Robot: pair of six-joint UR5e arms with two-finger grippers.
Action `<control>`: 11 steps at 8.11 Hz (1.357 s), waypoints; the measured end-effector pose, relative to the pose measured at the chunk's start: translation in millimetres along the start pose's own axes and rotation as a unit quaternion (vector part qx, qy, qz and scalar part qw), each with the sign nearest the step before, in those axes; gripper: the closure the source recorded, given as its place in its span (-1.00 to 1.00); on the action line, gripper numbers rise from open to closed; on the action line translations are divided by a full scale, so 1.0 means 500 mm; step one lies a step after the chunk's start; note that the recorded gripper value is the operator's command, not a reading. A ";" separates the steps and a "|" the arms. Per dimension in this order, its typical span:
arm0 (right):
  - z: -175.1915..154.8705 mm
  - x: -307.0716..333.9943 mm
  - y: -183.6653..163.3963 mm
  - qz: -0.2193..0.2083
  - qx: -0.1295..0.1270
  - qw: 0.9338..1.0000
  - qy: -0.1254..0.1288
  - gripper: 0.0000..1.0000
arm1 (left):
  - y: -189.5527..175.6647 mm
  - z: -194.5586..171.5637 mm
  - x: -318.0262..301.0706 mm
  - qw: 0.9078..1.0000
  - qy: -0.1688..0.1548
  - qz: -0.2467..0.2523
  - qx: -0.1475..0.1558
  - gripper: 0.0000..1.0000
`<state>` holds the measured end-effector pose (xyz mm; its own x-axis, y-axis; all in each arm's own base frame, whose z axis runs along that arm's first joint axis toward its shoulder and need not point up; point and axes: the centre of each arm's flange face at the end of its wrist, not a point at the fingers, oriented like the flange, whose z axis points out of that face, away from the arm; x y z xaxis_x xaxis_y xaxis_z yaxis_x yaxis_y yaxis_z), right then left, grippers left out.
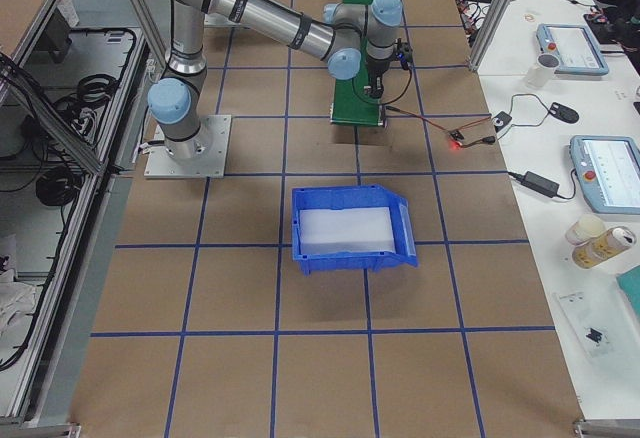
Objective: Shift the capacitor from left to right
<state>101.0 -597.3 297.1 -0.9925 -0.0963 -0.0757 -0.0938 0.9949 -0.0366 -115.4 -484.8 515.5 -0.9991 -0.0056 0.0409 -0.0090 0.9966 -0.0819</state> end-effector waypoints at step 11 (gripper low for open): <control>-0.073 0.810 0.200 -0.213 -0.010 0.972 0.096 0.26 | 0.006 -0.009 0.001 1.000 0.000 0.002 0.004 -1.00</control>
<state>-313.0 -535.7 299.1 -0.8597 -0.4940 0.1302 -0.4988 0.8667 -0.0050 -115.6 -481.6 519.6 -0.9992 -0.0007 0.0399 -0.0043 0.9959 -0.0906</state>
